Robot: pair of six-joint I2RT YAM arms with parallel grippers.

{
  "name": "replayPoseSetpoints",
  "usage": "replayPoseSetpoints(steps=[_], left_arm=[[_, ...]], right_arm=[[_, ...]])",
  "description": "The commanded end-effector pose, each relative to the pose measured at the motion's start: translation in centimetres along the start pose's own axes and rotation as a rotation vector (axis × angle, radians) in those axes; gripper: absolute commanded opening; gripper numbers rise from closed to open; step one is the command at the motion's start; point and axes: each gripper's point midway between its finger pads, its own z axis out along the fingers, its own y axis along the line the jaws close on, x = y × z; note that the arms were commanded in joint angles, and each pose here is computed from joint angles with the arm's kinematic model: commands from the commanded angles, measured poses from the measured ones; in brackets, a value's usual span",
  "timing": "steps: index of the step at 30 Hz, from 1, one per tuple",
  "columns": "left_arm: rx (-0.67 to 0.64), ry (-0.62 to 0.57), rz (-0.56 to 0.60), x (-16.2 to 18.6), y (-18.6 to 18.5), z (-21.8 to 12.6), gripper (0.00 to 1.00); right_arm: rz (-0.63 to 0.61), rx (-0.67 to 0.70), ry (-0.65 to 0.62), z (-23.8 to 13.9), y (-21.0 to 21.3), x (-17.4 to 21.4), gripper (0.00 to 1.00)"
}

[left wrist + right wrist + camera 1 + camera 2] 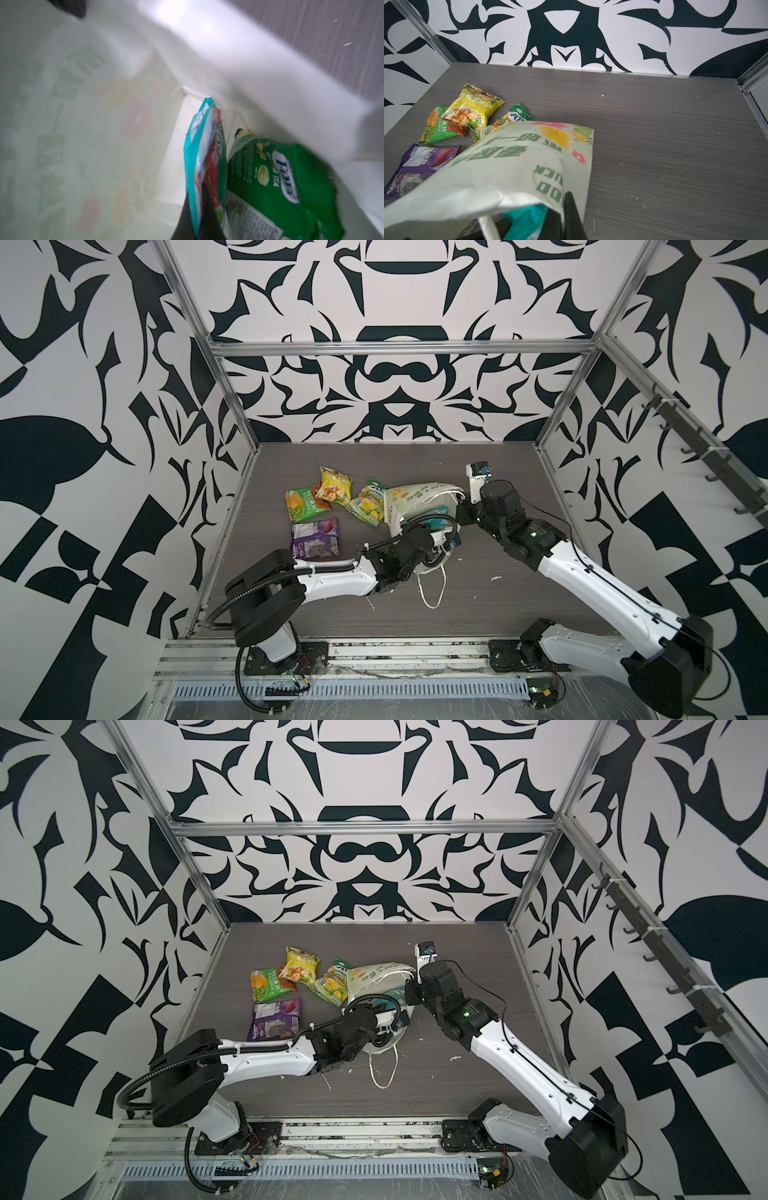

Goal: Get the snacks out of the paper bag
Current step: 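Lift the teal packet out of the bag with the left gripper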

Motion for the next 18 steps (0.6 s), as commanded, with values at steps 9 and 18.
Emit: replayPoseSetpoints(steps=[9, 18], left_arm=[[-0.051, -0.210, -0.041, -8.4, 4.3, -3.5, 0.00], [-0.034, -0.345, -0.138, -10.7, 7.5, -8.7, 0.00]], right_arm=[[0.044, 0.081, -0.080, 1.0, -1.2, -2.7, 0.00], [0.086, 0.107, -0.065, 2.2, -2.5, -2.8, 0.00]])
